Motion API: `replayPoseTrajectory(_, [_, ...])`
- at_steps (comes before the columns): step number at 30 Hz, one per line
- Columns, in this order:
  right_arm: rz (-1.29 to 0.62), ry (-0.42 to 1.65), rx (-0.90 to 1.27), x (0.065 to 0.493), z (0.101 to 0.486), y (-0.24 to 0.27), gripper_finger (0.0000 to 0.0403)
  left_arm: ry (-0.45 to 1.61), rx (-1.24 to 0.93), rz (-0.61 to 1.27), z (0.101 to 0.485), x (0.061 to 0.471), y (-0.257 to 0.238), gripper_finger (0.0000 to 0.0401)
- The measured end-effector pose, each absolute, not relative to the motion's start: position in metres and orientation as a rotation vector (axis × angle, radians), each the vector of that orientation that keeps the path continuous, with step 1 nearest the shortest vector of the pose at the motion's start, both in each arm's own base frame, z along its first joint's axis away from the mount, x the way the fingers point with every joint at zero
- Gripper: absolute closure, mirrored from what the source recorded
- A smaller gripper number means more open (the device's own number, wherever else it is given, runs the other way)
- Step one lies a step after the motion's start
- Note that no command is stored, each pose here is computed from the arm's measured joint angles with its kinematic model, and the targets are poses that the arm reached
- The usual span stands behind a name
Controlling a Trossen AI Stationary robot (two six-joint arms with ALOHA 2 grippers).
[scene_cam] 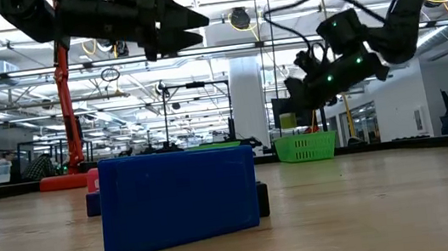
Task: Pick & Place Office items
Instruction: Put the green charger adapter into the right green basket
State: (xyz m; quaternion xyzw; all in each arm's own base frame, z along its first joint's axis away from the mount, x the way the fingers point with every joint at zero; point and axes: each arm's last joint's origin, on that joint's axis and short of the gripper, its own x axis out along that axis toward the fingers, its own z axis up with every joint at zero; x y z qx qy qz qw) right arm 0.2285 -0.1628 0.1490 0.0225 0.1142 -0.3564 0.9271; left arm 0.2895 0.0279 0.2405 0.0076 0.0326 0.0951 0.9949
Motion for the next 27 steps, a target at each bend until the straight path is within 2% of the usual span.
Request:
replayPoseTrajectory(10, [-0.753,0.235,0.106,0.228,0.138,-0.168,0.0395,0.066,-0.001,0.19,0.24,0.289,0.028,0.0127])
replayPoseTrajectory(21, [-0.756,0.246,0.14,0.228,0.136,-0.168,0.0395,0.074,-0.001,0.189,0.239,0.29,0.028,0.011])
replayPoseTrajectory(27, [-0.759,0.244,0.16,0.228,0.135,-0.167,0.0395,0.074,-0.001,0.189,0.239,0.29,0.028,0.0118])
